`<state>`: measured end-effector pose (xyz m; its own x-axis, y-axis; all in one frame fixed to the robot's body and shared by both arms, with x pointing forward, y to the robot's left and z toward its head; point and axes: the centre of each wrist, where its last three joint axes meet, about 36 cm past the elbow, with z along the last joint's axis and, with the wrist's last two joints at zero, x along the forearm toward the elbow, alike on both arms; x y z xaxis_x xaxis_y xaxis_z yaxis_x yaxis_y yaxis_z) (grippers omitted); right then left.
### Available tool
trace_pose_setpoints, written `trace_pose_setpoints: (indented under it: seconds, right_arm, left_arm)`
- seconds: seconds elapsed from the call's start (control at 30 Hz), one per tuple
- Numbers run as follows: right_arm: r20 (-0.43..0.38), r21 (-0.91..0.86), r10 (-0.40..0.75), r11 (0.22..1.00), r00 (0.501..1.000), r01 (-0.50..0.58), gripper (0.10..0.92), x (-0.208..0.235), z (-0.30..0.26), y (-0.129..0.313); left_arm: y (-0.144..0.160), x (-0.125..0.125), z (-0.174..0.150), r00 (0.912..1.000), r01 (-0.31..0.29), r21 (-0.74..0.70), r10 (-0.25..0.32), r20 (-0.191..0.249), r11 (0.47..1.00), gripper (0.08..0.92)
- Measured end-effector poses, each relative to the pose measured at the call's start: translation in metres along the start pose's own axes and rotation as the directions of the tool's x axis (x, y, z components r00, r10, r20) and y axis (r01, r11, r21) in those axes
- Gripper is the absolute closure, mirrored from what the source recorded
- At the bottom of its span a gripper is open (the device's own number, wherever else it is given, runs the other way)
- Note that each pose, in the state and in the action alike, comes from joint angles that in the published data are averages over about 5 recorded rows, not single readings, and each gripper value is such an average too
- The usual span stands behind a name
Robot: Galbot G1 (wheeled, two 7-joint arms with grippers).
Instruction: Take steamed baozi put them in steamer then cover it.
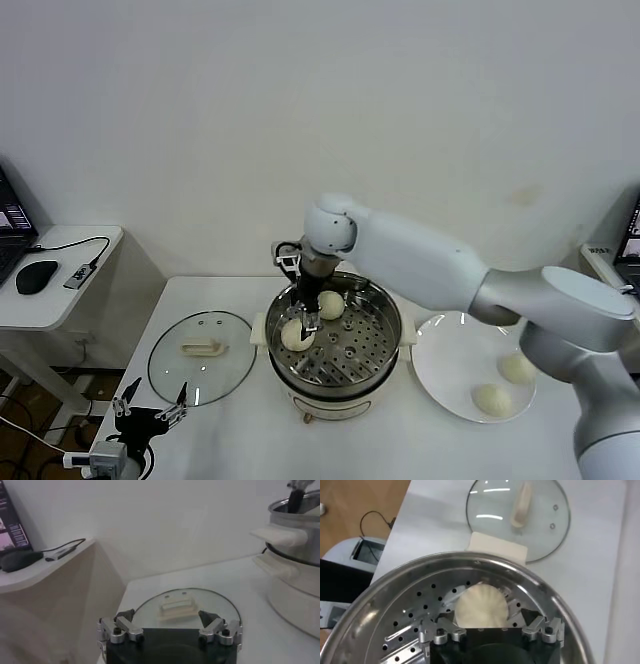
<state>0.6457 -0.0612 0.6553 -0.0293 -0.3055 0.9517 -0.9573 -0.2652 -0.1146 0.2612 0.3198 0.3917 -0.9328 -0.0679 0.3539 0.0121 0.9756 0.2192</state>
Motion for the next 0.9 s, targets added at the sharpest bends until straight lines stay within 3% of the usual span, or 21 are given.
trace_pose_setpoints:
  seconds: [0.43, 0.9]
  right_arm:
    - [-0.049, -0.023, 0.079, 0.997, 0.996, -0.08, 0.2, 0.075, 0.113, 0.047]
    - [-0.177, -0.092, 0.043, 0.994, 0.983, -0.06, 0.2, 0.054, 0.22, 0.116]
  left_arm:
    - [-0.001, 0.001, 0.003, 0.9998, -0.012, 0.017, 0.012, -0.013, 1.0, 0.177]
    - [-0.003, 0.001, 0.006, 0.9996, -0.018, 0.018, 0.019, -0.023, 1.0, 0.177]
